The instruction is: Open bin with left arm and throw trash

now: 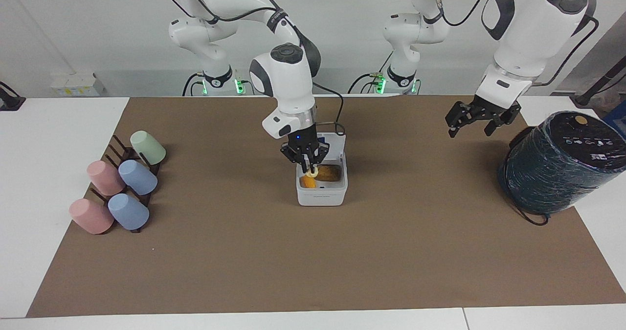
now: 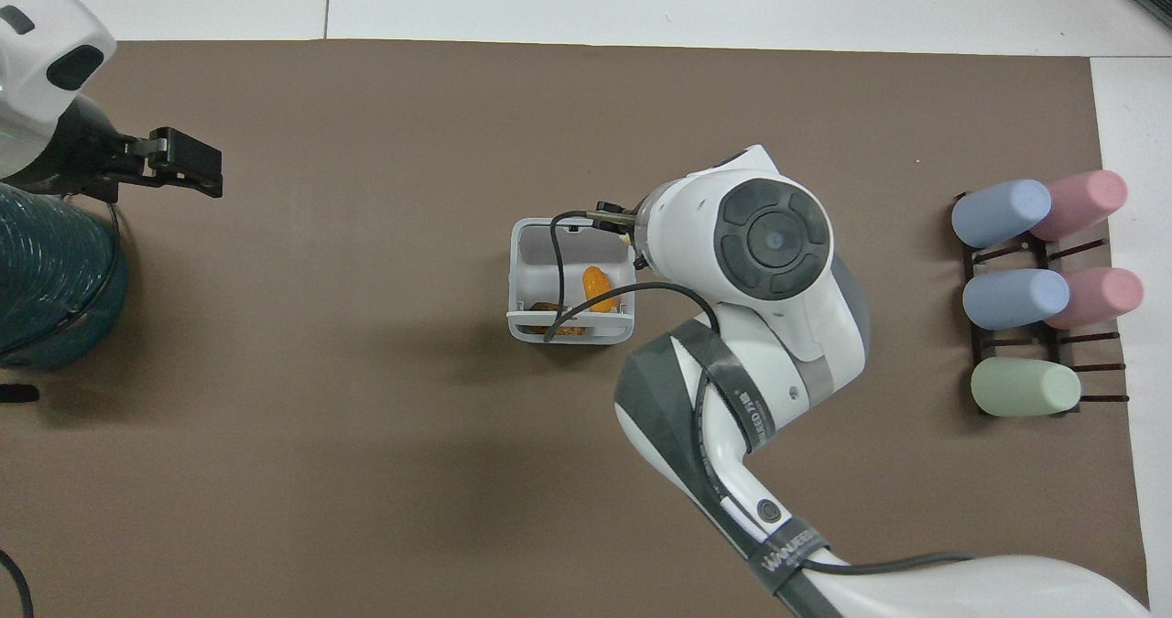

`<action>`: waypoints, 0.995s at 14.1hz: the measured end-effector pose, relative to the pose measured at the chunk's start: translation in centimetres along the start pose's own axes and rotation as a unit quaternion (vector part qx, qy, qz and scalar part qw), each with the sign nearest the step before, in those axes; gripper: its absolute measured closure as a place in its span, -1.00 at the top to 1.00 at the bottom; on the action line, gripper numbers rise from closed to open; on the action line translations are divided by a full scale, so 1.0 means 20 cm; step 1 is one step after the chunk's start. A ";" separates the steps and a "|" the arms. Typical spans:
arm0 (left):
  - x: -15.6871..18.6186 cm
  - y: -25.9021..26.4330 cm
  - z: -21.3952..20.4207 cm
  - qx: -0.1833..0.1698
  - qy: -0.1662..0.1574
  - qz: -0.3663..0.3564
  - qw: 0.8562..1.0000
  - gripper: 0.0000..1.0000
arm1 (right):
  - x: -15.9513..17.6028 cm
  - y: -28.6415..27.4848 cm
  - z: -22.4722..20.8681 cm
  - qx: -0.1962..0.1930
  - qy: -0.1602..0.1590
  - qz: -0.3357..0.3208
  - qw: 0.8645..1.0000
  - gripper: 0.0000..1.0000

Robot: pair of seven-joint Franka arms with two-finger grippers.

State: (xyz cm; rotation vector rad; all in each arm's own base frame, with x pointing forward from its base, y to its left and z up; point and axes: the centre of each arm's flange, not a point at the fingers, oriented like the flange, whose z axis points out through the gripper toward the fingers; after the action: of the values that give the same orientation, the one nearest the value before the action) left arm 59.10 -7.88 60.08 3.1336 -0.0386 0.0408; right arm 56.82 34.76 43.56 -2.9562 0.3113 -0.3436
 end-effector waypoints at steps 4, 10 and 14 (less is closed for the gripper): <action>-0.01 -0.01 0.00 0.001 -0.003 0.010 1.000 1.00 | -0.01 -0.02 -0.01 0.002 0.001 0.009 1.000 0.71; -0.01 -0.03 0.01 0.002 -0.006 0.019 1.000 1.00 | -0.01 -0.02 -0.01 0.001 -0.001 0.011 1.000 1.00; -0.01 -0.13 0.01 0.003 -0.007 0.003 1.000 1.00 | -0.01 -0.02 -0.01 0.001 -0.001 0.011 1.000 1.00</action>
State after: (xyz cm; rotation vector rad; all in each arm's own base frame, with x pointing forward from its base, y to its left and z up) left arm 58.92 -5.28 59.94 3.1405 -0.0488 0.0181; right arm 56.58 35.24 43.79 -2.9482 0.3438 -0.3390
